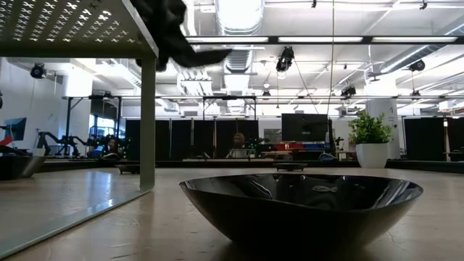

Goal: Pick & Place Mini shaped plates
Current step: Stack the black leaf shaped plate on top of the other black leaf shaped plate on the shelf

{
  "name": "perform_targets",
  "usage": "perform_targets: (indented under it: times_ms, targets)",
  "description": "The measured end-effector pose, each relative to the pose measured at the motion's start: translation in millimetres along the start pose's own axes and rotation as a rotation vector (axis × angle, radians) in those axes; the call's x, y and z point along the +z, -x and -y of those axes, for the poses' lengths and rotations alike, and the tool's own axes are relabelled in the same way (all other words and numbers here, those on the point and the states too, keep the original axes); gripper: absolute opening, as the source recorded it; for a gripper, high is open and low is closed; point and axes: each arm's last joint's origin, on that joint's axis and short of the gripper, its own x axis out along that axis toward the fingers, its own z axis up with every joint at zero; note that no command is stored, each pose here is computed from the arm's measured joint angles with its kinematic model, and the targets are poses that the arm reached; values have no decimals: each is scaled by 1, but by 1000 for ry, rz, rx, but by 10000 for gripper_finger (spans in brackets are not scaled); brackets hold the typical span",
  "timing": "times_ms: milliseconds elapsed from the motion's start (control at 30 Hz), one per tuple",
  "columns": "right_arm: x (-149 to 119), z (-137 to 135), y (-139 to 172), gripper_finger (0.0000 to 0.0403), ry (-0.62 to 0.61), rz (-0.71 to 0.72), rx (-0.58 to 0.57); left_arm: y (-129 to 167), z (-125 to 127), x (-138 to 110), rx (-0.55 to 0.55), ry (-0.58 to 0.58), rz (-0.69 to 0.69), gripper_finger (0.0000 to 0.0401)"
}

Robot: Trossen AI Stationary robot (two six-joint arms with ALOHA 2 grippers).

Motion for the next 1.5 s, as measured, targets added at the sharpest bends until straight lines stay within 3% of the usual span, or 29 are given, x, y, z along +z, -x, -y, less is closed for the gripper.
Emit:
perform_targets:
  times_ms: [333, 567, 1267, 1500]
  targets:
    - [0, 0, 0, 74, -48, 0, 0, 58, 19, -2, -178, -52, 54, 0]
    - [0, 0, 0, 70, -54, 0, 0, 82, 18, -19, -172, -63, -59, 0]
    - [1, 0, 0, 69, 10, 6, -2, 80, 31, -43, -360, -101, -360, 0]
    - [1, 0, 0, 63, 2, 7, -2, 87, 44, -47, -429, 2, -430, 0]
